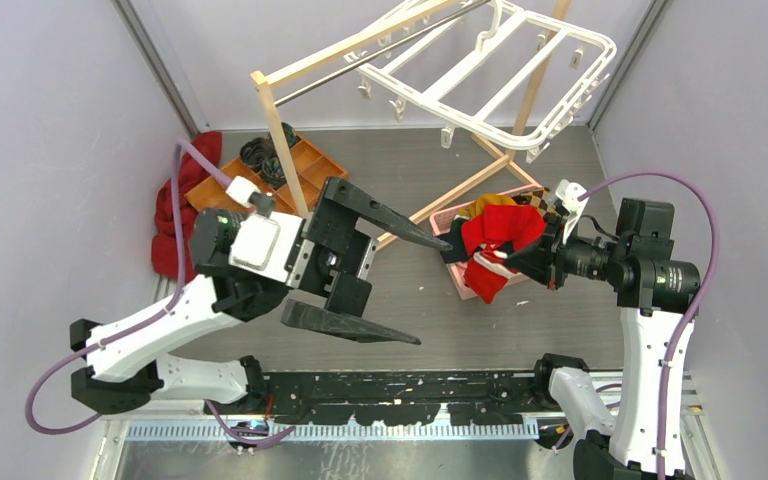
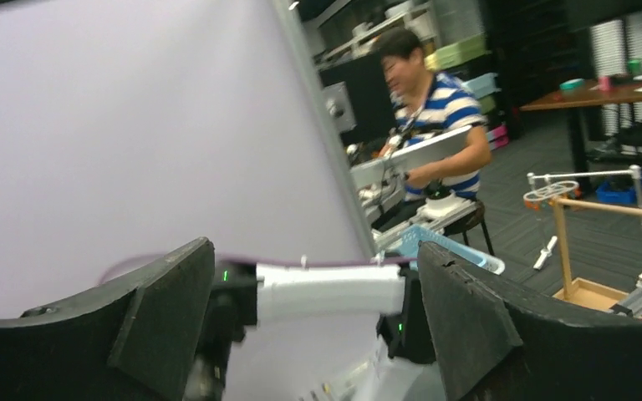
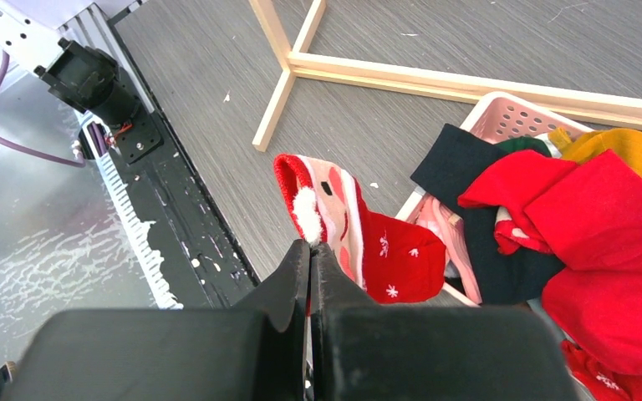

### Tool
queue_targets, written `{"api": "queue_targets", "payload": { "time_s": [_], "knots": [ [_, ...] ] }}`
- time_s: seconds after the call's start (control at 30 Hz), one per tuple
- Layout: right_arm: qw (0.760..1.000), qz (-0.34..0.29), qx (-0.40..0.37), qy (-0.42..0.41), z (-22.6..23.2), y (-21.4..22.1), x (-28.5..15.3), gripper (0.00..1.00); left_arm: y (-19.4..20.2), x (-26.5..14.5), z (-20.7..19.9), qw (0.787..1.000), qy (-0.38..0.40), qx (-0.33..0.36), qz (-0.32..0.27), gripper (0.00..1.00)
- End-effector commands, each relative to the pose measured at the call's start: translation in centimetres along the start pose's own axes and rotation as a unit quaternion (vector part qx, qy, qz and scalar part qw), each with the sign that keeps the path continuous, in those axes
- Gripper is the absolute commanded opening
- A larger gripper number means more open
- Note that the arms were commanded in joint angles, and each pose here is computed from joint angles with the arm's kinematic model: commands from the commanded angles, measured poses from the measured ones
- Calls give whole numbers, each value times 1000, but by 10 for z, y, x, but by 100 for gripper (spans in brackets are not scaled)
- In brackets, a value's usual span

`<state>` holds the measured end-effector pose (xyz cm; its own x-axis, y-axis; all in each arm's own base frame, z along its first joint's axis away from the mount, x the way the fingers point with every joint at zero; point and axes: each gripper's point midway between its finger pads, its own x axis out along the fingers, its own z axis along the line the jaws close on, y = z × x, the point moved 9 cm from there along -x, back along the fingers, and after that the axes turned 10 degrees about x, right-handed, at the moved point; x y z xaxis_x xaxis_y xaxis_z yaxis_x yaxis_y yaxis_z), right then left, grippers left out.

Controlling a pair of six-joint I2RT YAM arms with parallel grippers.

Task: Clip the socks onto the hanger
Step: Pick up the sock from the bin.

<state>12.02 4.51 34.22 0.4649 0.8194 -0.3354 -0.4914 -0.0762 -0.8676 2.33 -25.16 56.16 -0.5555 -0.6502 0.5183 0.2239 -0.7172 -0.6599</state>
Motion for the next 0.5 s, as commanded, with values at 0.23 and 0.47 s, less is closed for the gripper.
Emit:
{"api": "queue_targets", "payload": {
  "time_s": [0.23, 0.47],
  "knots": [
    [998, -7, -56, -41, 22, 2, -8, 1, 132, -99, -35, 950, -164, 58, 259, 100],
    [991, -15, -97, -89, 26, 11, -4, 2, 181, -133, -36, 931, -164, 28, 323, 98]
  ]
}}
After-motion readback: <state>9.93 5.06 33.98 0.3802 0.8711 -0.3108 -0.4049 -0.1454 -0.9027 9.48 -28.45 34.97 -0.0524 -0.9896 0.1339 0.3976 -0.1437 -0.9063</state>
